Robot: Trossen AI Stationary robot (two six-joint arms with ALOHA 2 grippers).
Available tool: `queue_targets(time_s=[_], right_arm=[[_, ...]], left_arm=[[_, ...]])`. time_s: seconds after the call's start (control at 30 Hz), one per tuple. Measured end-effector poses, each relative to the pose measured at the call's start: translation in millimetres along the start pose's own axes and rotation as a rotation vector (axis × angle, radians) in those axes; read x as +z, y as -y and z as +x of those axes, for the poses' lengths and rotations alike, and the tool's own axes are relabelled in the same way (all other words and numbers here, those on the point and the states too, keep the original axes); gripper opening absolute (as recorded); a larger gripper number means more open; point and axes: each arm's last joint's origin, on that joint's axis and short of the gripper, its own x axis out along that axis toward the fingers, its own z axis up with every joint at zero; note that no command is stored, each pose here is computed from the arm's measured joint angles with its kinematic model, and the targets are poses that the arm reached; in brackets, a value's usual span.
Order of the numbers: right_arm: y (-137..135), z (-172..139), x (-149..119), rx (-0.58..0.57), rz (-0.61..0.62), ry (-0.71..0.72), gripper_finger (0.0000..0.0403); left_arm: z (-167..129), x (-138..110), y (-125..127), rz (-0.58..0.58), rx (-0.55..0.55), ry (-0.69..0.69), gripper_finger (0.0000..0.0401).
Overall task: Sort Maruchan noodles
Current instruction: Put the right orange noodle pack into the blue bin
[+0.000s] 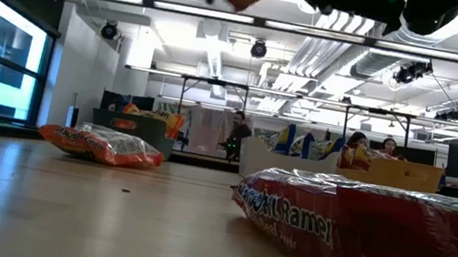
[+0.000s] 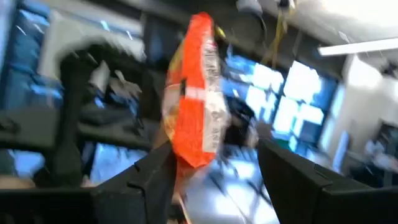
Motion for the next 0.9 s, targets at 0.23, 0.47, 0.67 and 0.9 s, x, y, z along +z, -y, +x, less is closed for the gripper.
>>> queue_targets(time_s=[0.23,0.47,0.67,0.9], right_arm=[[5,-7,-16,-0.052,-0.015,-0.228,0.0161],[4,-9,-25,-0.023,-0.006,-0.319,0.0093],[2,-10,-29,0.002,-0.015,-0.355,0.0045],[0,-11,-31,0.043,-0.003,-0.371,0.001]], left_arm=[[-48,4,23,0.088,0.416,-0.507,0.0124],[-67,-29,26,0.11,0.401,-0.837,0.0124],[-72,-68,20,0.13,0.359,-0.922,0.0124],[-69,-125,21,0.18,0.312,-0.941,0.0123]])
